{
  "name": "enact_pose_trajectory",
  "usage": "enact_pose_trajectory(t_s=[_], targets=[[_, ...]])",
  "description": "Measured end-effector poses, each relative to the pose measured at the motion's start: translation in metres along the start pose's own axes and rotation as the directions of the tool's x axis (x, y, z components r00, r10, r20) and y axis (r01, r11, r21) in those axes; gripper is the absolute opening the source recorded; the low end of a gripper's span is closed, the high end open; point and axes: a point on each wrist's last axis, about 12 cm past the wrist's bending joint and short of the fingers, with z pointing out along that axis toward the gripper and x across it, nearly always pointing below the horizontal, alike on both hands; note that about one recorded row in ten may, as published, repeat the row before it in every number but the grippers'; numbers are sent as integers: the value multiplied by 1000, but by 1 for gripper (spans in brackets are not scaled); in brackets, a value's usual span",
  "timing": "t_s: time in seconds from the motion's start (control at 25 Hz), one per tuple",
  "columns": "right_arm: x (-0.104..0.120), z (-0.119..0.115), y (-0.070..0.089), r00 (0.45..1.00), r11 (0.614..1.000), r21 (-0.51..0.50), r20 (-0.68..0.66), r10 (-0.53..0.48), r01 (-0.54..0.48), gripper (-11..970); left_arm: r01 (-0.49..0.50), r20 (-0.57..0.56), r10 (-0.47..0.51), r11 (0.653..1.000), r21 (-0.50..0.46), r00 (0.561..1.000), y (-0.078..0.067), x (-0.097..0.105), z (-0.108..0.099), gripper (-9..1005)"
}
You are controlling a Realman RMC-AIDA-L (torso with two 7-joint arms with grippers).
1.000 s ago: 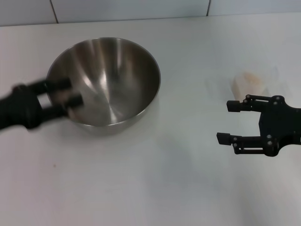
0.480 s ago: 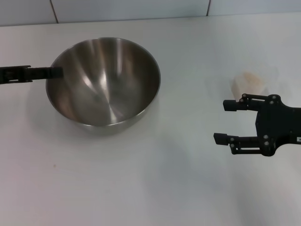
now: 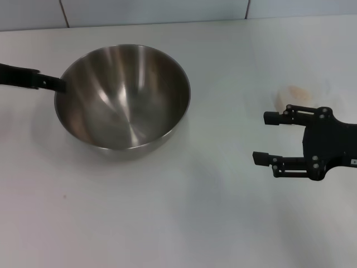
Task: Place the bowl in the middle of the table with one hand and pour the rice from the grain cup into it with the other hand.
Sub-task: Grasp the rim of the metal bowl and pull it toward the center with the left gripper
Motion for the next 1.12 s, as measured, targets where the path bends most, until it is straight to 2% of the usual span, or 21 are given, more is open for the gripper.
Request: enact_pose_trajectory(t_s=[0.08,0.16,0.28,0.84,1.12], targets=[[0,0,0,1000,1000,1,0,0,0,785,0,0,0,1000,0,1000,0,0,0,675],[0,-1,0,1000,1000,2,0,1,-1,785,-41,-73,41,999,9,996,-15,0,13,675],[0,-1,0,1000,1000,3,0,-3,3,785,-51,-94,52,999,16,994,-18,1,18,673],[-3,-1,0,1000,1000,-8,6,-23,23,785,-28,-136,33,999,37,990,-18,6,39,667],[-4,-1,0,1000,1000,-10,8,-26,26,785,-45,-113,45,999,-1,993,-13,5,37,646]])
